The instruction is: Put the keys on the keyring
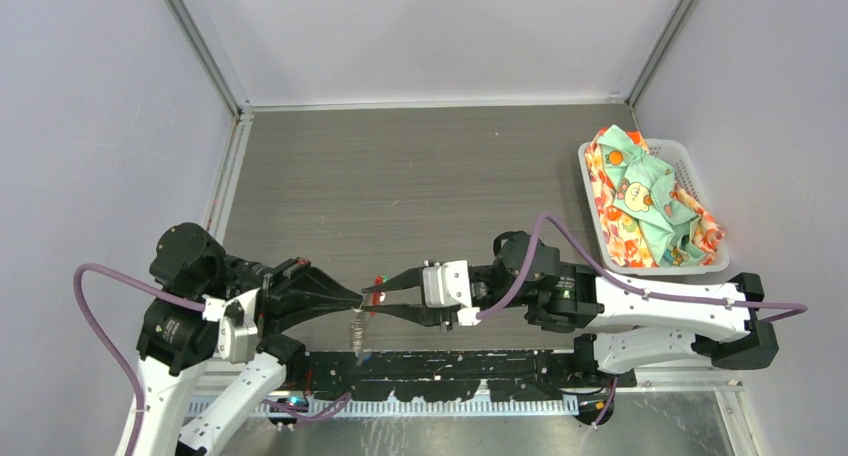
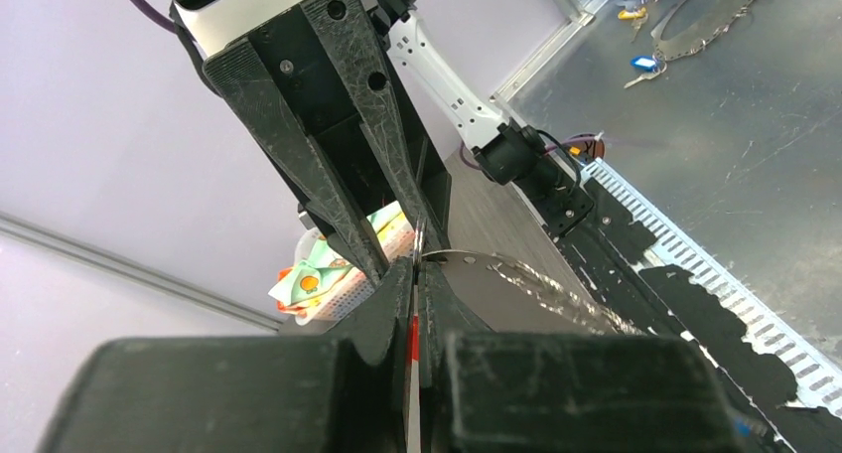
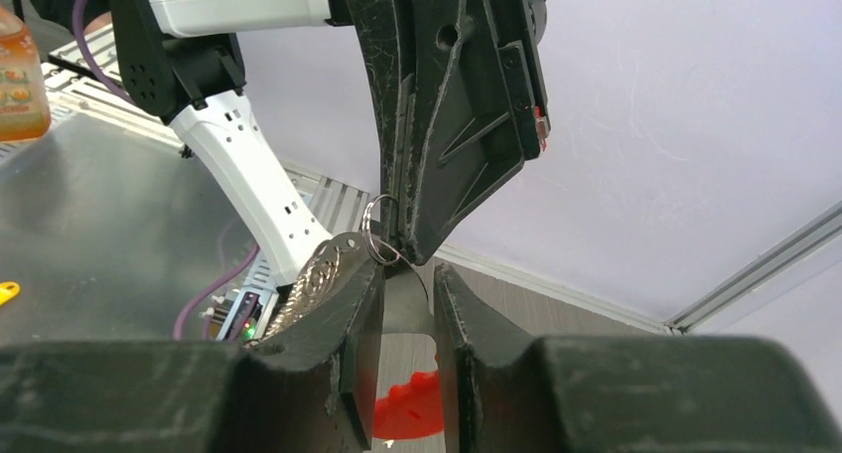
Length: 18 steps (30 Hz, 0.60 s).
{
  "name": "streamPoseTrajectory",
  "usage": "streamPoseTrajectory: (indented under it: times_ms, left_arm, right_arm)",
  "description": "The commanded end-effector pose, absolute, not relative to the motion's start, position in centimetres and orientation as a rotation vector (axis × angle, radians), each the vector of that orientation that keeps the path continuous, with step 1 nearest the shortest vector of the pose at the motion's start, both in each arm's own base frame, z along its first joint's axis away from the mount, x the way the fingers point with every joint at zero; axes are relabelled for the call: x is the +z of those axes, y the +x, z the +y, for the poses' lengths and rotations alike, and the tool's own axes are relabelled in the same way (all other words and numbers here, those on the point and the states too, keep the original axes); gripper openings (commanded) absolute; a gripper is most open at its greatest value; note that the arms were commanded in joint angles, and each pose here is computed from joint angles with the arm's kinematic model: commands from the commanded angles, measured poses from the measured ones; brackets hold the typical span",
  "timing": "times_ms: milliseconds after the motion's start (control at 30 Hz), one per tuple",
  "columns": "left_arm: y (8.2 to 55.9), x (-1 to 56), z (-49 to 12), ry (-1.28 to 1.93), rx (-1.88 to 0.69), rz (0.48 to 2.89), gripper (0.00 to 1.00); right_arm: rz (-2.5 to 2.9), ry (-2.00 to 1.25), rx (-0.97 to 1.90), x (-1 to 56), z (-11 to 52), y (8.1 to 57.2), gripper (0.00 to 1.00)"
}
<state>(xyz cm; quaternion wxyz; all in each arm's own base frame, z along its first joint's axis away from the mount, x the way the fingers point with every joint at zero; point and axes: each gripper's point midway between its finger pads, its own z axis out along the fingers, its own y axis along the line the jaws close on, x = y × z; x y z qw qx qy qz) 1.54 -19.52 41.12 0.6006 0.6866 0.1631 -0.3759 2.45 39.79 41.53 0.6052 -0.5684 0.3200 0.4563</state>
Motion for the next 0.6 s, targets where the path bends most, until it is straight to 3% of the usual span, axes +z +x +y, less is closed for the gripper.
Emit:
streamPoseTrajectory:
  times_ms: [0, 367, 567]
  left_arm:
    - [1.7, 41.9, -19.5, 1.585, -0.845, 0.362, 0.0]
    - [3.0, 41.5, -20.0, 1.554, -0.88, 0.461, 0.0]
    - [3.6, 41.9, -20.2, 1.523, -0.9, 0.506, 0.0]
  right_arm:
    - [0.662, -1.184, 1.053, 45.2, 38.9, 2.7, 0.29]
    - [0.682, -1.152, 1.053, 45.6, 38.5, 2.9, 0.24]
    - [0.694, -1.106, 1.049, 46.0, 38.1, 3.3, 0.35]
